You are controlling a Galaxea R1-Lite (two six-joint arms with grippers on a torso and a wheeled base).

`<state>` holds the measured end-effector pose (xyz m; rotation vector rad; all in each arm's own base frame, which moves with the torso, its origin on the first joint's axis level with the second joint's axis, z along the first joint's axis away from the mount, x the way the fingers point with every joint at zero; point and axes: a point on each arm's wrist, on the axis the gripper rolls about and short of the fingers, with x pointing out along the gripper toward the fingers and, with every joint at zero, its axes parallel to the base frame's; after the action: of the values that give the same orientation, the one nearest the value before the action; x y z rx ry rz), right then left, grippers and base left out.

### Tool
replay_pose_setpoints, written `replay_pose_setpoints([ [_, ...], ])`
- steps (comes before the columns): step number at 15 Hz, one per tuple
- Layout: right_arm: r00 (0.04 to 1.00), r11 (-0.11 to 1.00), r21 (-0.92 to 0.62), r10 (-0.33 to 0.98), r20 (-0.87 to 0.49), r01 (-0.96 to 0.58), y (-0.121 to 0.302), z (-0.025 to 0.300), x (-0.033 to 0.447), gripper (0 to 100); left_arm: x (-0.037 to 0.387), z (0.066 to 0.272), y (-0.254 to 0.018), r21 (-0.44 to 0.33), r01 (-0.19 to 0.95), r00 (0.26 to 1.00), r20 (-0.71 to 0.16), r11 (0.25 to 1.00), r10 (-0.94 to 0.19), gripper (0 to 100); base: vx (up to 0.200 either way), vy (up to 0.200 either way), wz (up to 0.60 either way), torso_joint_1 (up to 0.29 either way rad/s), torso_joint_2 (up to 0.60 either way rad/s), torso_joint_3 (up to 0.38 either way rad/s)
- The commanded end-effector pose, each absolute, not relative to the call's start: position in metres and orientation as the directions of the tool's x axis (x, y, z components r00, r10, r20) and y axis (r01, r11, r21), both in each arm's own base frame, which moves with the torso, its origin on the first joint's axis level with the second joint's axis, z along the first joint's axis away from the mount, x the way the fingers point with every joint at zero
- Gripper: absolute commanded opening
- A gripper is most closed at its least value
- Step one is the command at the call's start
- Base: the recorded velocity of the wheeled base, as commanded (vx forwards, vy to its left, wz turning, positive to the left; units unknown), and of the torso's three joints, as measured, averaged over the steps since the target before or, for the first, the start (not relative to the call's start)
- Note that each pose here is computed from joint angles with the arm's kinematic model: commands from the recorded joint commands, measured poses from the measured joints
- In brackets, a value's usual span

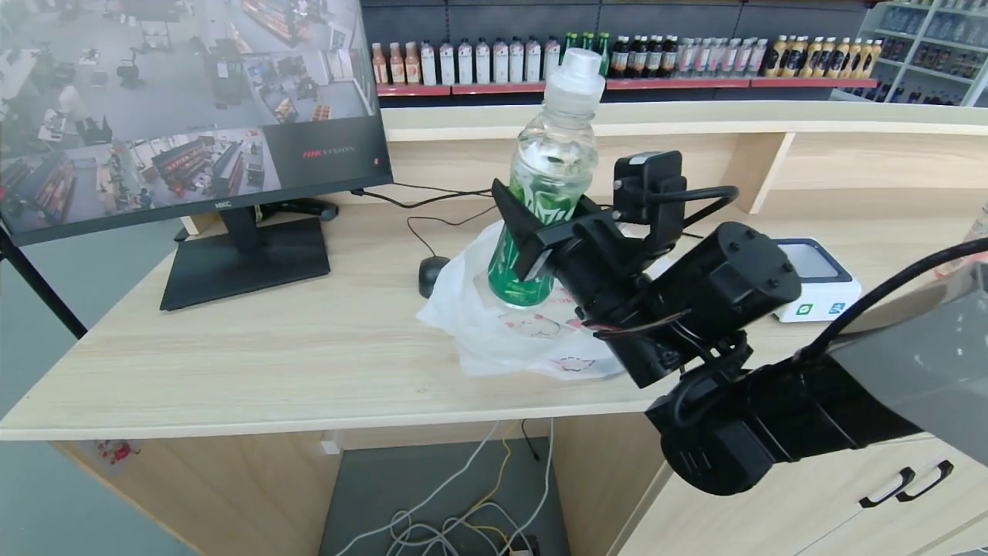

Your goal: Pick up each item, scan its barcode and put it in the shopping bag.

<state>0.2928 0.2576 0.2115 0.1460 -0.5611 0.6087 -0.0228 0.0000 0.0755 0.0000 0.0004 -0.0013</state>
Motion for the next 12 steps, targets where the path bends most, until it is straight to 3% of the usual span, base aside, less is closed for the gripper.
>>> replay_pose_setpoints([
  [1,0.695,0.82,-0.035,0.505,0.511,-0.571,0.267,0.192,0.308,0,-0.023,0.075,0.0,0.0,0.002,1.0,0.0,1.0,-0.002,100,0.0,0.0,0.0,0.0,0.0,0.0],
  [4,0.714,0.851,-0.029,0.458,0.529,-0.525,0.26,0.186,0.336,0,-0.023,0.075,0.0,0.0,0.002,1.0,0.0,1.0,-0.002,100,0.0,0.0,0.0,0.0,0.0,0.0],
  [12,0.75,0.864,-0.036,0.455,0.481,-0.502,0.259,0.158,0.353,0,-0.023,0.075,0.0,0.0,0.0,1.0,0.0,1.0,0.0,100,0.0,0.0,0.0,0.0,0.0,0.0],
])
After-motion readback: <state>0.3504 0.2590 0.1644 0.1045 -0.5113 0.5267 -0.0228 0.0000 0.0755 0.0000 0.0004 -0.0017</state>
